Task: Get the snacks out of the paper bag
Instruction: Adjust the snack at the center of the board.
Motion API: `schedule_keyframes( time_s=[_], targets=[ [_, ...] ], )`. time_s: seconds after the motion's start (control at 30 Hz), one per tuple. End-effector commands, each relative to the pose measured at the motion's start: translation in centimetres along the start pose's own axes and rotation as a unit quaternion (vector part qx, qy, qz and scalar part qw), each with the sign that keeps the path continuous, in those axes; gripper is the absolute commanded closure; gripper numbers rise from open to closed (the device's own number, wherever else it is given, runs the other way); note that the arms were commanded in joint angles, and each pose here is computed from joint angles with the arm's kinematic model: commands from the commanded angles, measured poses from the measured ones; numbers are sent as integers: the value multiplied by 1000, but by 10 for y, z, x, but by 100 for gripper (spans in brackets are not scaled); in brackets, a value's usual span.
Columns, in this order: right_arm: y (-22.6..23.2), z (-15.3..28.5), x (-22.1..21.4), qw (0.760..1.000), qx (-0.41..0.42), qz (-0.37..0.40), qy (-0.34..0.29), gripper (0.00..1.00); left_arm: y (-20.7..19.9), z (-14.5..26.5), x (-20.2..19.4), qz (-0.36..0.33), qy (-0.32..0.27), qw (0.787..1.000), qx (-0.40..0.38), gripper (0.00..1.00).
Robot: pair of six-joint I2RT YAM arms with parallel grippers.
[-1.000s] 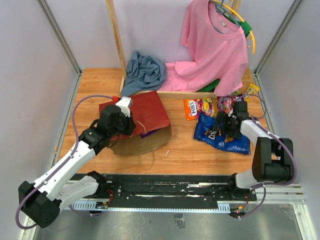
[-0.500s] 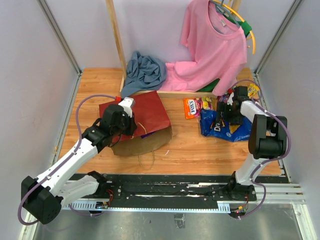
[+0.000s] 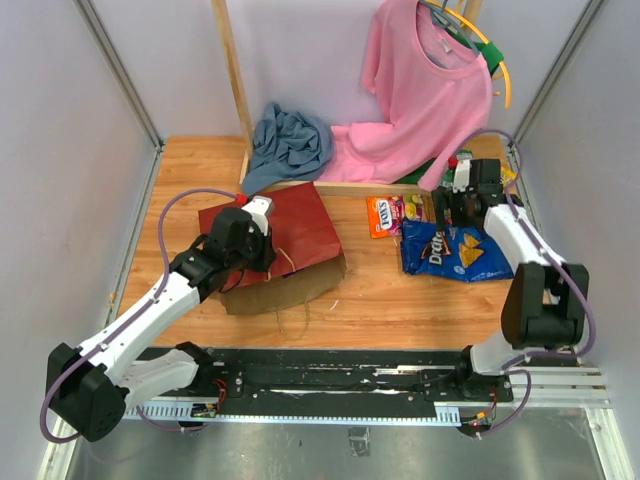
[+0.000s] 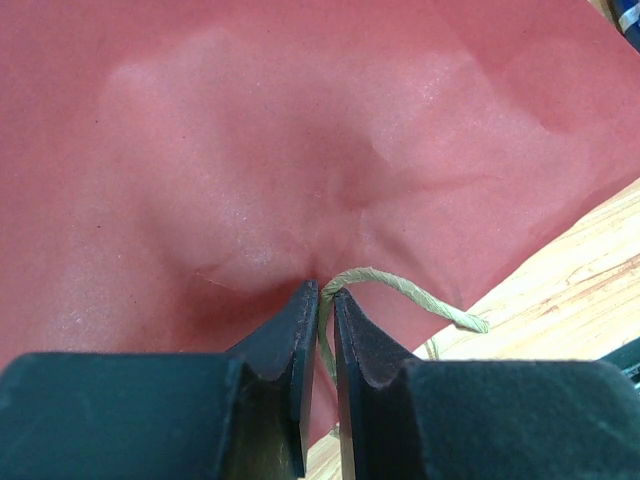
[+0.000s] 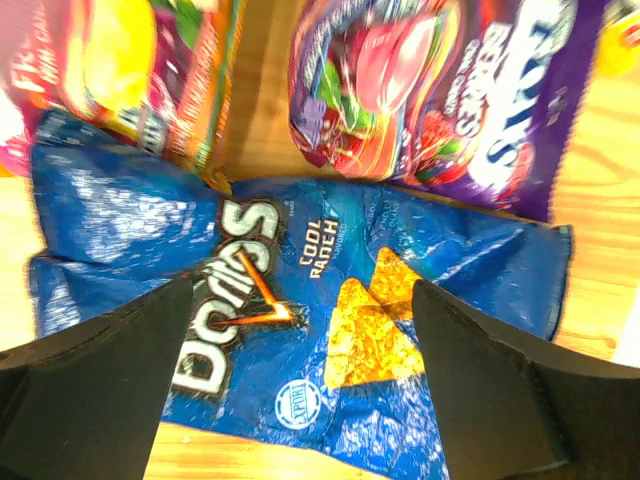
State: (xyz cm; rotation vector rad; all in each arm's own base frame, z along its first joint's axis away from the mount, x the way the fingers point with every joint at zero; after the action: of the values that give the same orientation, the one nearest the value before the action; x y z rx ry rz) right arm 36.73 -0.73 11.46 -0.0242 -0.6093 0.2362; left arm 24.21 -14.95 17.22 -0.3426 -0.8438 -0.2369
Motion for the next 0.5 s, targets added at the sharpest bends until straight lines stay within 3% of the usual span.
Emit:
schedule_keyframes(
  time_s=[0.0, 0.07, 0.1, 0.13, 0.17, 0.27, 0.3, 0.47],
  targets=[
    [10, 57, 46, 992, -21, -2, -123, 9, 2, 5, 14, -2, -24, 1000, 5, 83],
    [21, 70, 58, 987, -7, -12, -160, 17, 2, 5, 14, -1, -24, 1000, 6, 83],
    [25, 72, 61, 985, 0, -18, -170, 27, 3, 5, 15, -2, -24, 1000, 6, 83],
    [30, 73, 64, 984, 8, -22, -176, 40, 3, 5, 15, -2, -25, 1000, 6, 83],
    [34, 70, 64, 984, 17, -26, -175, 63, 3, 5, 15, -1, -25, 1000, 6, 83],
    [43, 53, 57, 988, 29, -48, -144, 94, 3, 5, 14, 0, -25, 1000, 8, 83],
    [45, 44, 52, 990, 31, -56, -128, 98, 4, 5, 14, 0, -24, 1000, 8, 83],
    [61, 3, 21, 994, 46, -75, -71, 99, 3, 6, 14, 0, -26, 1000, 7, 83]
  ],
)
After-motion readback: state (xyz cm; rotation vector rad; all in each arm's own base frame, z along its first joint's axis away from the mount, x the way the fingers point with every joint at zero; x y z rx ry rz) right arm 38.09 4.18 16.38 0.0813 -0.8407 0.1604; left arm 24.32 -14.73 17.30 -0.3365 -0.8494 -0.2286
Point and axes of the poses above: each gripper's point midway between its finger pads, its own z axis back along the fingers, its own y axis along the line the jaws close on, x = y × z, the point moved 3 cm from there along z, back along the fingers, and after that the axes turned 2 degrees about z, right-handed, at the moved point
